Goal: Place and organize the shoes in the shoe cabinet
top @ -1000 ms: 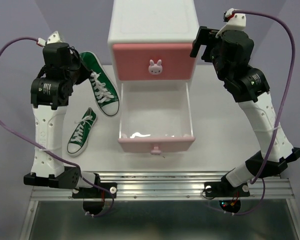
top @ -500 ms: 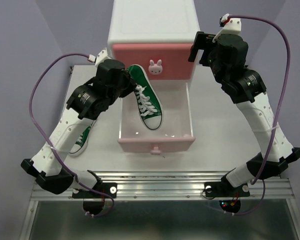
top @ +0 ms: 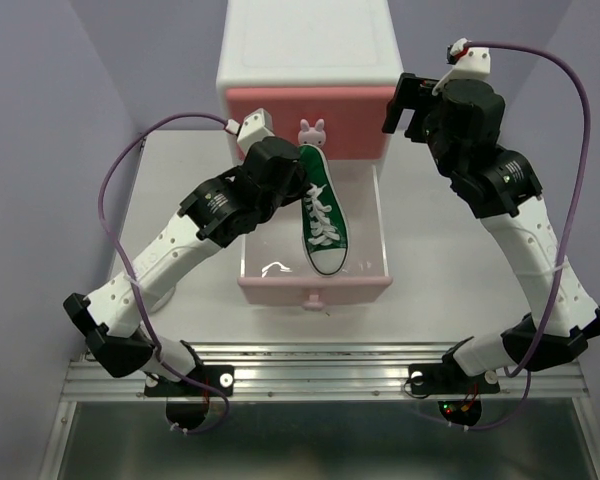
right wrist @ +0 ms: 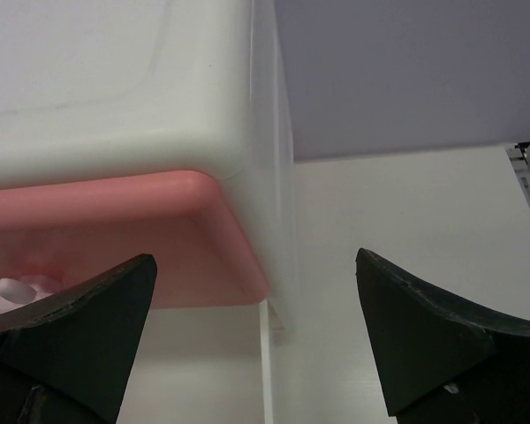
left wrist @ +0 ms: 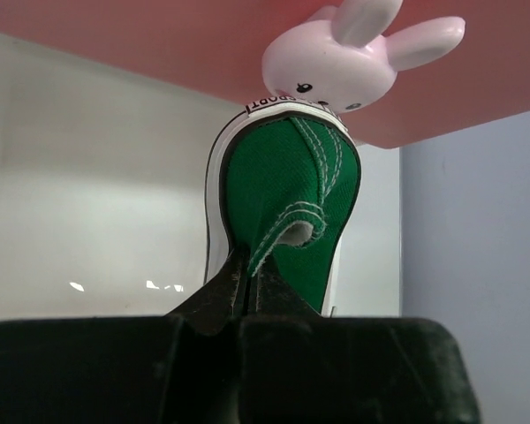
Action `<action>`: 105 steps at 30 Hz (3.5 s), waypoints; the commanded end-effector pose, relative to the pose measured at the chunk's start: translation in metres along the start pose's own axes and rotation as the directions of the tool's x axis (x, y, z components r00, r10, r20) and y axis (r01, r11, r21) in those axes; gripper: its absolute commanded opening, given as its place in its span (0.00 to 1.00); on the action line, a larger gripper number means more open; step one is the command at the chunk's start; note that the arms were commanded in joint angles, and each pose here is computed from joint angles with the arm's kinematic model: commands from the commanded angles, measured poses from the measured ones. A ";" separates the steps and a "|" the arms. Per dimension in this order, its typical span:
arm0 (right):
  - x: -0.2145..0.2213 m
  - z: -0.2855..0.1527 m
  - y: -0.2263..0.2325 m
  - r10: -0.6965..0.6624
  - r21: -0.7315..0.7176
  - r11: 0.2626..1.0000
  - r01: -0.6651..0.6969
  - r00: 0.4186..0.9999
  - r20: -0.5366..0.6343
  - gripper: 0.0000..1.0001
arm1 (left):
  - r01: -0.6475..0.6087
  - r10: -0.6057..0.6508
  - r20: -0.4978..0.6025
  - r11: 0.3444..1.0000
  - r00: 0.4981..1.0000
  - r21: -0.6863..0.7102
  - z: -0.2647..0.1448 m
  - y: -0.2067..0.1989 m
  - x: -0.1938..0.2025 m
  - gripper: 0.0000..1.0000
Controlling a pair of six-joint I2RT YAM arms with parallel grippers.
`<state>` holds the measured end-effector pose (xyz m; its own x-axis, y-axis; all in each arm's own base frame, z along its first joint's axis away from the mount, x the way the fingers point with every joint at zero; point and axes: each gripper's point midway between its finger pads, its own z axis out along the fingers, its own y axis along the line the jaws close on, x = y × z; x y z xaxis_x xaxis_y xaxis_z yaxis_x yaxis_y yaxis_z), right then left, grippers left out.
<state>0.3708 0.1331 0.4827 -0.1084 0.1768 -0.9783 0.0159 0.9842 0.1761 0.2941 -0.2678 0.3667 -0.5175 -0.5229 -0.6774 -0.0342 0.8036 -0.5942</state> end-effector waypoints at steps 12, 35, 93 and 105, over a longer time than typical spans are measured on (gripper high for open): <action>-0.006 -0.009 -0.011 0.007 0.027 1.000 -0.008 1.000 0.030 1.00 | -0.190 0.194 -0.015 0.972 0.981 0.142 0.045 -0.052 0.029 0.00; -0.008 -0.017 -0.018 0.008 0.036 0.999 -0.009 0.999 0.039 1.00 | -0.144 0.143 0.018 0.974 0.990 0.172 0.043 -0.048 0.031 0.00; 0.006 -0.013 -0.020 -0.034 0.046 0.998 0.034 0.999 -0.004 1.00 | -0.180 0.180 -0.116 0.984 0.977 0.016 0.074 -0.024 0.076 0.89; 0.018 -0.015 -0.030 -0.021 0.088 0.996 0.022 1.000 -0.013 1.00 | -0.057 0.095 0.191 0.979 0.977 -0.196 -0.035 0.061 -0.027 0.92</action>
<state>0.3618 0.1189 0.4480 -0.1739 0.1180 -0.9777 0.0689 0.9918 0.1075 0.2847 -0.2547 0.3645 -0.4523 -0.4770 -0.7536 -0.0326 0.8533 -0.5205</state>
